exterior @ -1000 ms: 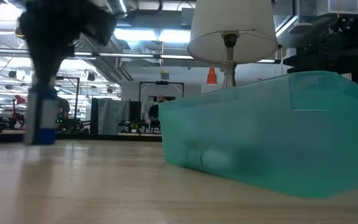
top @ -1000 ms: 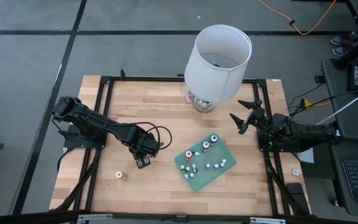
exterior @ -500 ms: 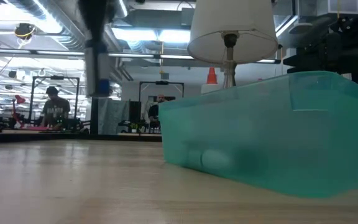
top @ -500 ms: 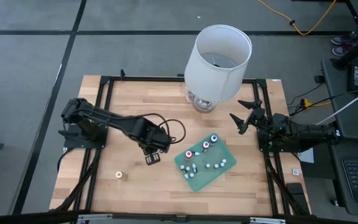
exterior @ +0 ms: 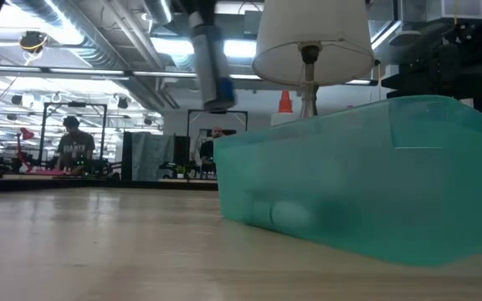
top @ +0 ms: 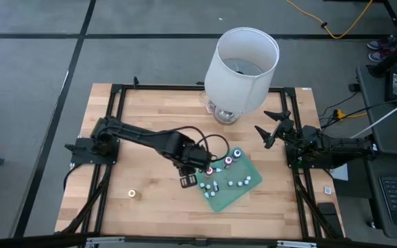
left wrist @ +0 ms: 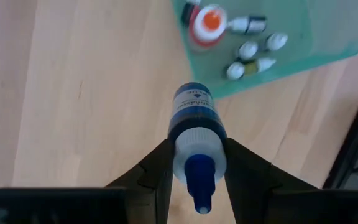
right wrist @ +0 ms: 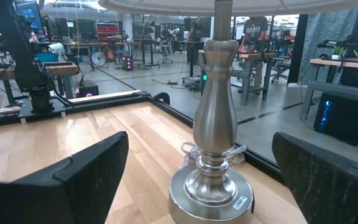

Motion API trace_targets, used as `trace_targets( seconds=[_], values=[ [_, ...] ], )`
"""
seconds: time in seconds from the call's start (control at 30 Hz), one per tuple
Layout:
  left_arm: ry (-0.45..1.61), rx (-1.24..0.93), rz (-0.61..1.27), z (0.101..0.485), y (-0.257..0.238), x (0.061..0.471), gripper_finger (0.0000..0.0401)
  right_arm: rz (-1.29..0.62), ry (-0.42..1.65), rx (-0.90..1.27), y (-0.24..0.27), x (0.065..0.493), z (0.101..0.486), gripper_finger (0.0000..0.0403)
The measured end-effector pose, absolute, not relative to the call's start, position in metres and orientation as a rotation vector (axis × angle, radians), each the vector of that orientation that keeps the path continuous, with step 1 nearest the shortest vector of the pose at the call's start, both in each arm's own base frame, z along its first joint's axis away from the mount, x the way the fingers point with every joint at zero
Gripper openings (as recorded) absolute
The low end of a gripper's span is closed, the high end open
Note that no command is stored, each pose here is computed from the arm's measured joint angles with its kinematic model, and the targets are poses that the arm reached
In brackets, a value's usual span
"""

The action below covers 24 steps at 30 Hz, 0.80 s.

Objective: Pick & Place food coloring
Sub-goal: Put the large blue food coloring bottle into the green bin

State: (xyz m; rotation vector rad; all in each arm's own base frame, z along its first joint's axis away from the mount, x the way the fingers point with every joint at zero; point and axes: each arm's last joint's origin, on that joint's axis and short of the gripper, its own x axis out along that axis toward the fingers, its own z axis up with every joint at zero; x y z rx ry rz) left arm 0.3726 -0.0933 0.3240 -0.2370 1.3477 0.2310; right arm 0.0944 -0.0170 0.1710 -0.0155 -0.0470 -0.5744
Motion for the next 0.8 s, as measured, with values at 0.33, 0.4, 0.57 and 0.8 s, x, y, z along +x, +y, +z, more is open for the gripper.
trace_targets(
  seconds=[0.33,0.4,0.57,0.8],
  values=[
    [1.340,-0.233,0.218,0.313,-0.099,0.403,0.0112,-0.575,-0.047,-0.015,-0.017,0.094,0.171,0.0397],
    [1.360,-0.232,0.217,0.306,-0.100,0.407,0.0112,-0.575,-0.047,-0.016,-0.017,0.094,0.171,0.0397],
    [1.387,-0.232,0.217,0.294,-0.102,0.413,0.0112,-0.574,-0.047,-0.016,-0.017,0.094,0.171,0.0397],
    [1.370,-0.236,0.211,0.284,-0.104,0.417,0.0112,-0.575,-0.047,-0.015,-0.017,0.094,0.171,0.0397]
  ],
)
